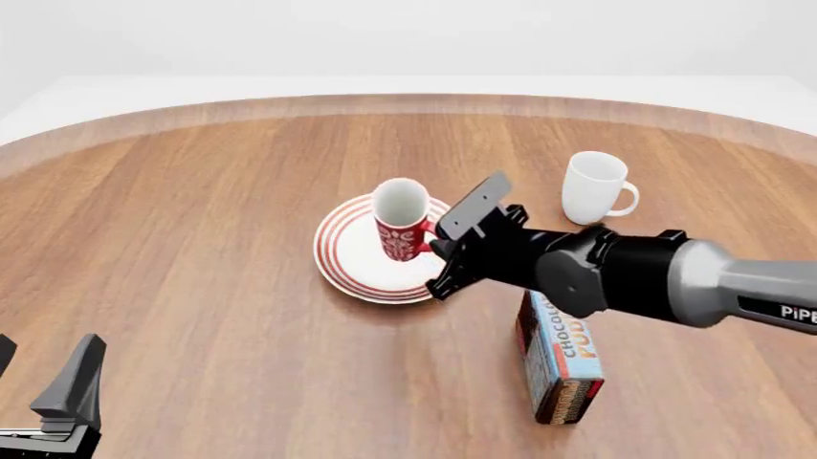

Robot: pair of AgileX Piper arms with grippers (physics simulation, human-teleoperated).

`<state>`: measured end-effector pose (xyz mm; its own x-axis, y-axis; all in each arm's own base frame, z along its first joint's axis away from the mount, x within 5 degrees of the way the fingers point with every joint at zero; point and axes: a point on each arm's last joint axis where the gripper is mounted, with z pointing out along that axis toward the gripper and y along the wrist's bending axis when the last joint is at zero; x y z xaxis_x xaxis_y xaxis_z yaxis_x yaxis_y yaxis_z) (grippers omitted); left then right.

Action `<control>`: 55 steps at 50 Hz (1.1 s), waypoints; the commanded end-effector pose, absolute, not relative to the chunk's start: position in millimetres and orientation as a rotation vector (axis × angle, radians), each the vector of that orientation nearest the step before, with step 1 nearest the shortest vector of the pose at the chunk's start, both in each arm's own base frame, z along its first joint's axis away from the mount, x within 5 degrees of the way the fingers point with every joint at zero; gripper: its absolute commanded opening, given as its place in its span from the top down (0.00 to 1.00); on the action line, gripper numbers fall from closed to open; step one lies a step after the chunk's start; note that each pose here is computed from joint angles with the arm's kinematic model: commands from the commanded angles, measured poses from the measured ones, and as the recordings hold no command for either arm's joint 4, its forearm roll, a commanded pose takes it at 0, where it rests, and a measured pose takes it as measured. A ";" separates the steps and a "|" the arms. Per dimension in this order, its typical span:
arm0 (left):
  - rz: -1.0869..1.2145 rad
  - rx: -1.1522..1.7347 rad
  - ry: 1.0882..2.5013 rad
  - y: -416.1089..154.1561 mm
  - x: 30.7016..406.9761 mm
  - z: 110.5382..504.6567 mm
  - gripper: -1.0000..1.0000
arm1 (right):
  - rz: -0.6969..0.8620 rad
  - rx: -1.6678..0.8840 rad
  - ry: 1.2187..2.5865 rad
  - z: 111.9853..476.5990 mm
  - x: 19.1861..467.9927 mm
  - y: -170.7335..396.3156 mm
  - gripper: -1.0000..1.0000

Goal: Pick up the red mug and put it on the plate

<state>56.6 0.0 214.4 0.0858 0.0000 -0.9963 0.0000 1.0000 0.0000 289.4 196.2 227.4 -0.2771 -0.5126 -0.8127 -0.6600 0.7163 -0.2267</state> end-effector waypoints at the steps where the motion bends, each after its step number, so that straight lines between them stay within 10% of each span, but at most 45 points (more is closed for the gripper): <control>1: 0.000 0.000 1.485 0.0 56.6 214.4 0.00 | 0.185 -0.868 1.923 221.0 304.7 198.8 1.00; 55: 0.000 0.000 1.485 0.0 56.6 214.4 0.00 | 0.174 -0.788 1.949 189.6 359.8 210.0 1.00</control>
